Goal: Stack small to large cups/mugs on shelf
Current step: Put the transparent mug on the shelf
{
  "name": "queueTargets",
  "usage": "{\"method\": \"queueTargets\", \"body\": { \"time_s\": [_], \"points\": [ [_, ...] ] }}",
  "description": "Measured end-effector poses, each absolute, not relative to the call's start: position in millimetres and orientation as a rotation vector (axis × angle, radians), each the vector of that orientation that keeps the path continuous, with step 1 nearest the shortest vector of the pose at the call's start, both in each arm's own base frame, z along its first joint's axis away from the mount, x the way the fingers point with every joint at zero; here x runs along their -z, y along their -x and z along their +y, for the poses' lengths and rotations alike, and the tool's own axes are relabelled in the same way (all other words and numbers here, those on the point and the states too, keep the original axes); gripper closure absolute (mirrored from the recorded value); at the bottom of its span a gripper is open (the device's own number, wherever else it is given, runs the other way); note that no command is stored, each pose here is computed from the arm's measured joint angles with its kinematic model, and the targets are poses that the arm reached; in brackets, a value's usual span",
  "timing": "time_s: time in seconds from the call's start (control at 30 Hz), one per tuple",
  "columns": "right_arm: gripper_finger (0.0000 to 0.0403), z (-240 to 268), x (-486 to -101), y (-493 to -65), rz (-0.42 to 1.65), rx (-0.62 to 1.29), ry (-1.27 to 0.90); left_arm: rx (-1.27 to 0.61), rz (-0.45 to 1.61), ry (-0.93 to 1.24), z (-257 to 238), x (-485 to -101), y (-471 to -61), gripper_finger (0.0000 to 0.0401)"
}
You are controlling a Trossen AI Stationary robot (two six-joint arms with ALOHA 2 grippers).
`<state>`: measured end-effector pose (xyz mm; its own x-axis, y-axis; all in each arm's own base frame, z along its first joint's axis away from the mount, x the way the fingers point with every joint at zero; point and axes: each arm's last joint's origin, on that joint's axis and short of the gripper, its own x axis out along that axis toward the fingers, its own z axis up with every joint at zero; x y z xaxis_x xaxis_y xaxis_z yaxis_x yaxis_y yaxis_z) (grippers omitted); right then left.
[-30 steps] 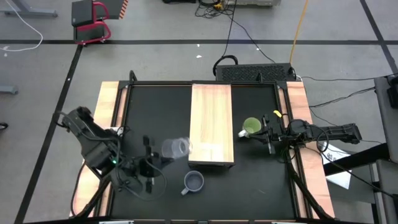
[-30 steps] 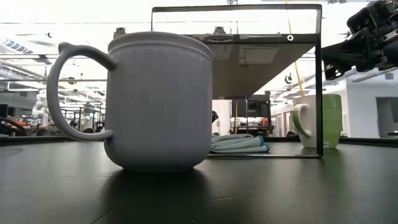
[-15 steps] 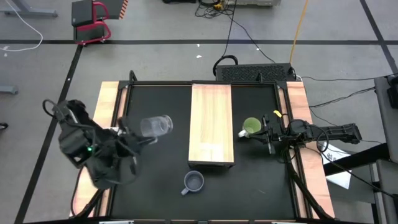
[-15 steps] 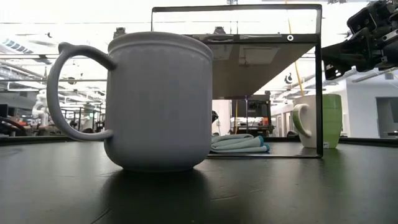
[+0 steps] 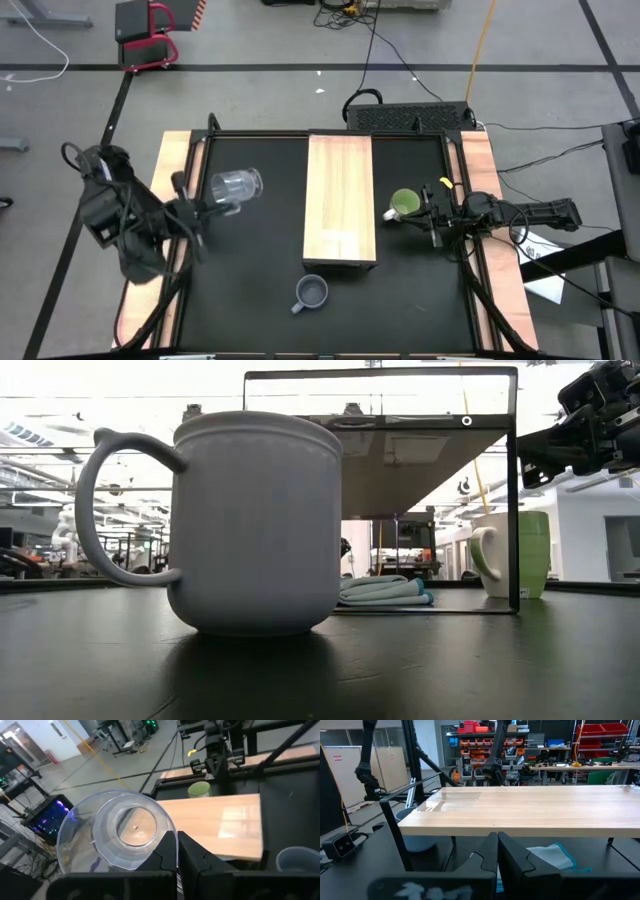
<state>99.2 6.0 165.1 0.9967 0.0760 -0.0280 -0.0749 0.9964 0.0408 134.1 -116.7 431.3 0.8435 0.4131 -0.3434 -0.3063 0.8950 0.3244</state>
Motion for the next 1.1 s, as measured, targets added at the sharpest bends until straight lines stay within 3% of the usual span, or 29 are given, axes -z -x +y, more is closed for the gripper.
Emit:
{"method": "queueTargets", "body": {
  "time_s": [0.2, 0.4, 0.6, 1.1],
  "points": [
    [0.0403, 6, -165, -99, 0.026, -0.075, -0.04, -0.311, 0.345, -0.251, -89, -424, -124, 0.0401],
    [0.0403, 6, -166, -99, 0.024, -0.076, -0.037, -0.123, 0.208, -0.276, -68, -415, -114, 0.0401],
    [0.0403, 6, -166, -99, 0.019, -0.076, -0.037, -0.091, 0.137, -0.277, -49, -398, -109, 0.0401],
    [0.0403, 6, -166, -99, 0.016, -0.077, -0.037, 0.004, 0.134, -0.231, -24, -385, -178, 0.0401]
  ]
}}
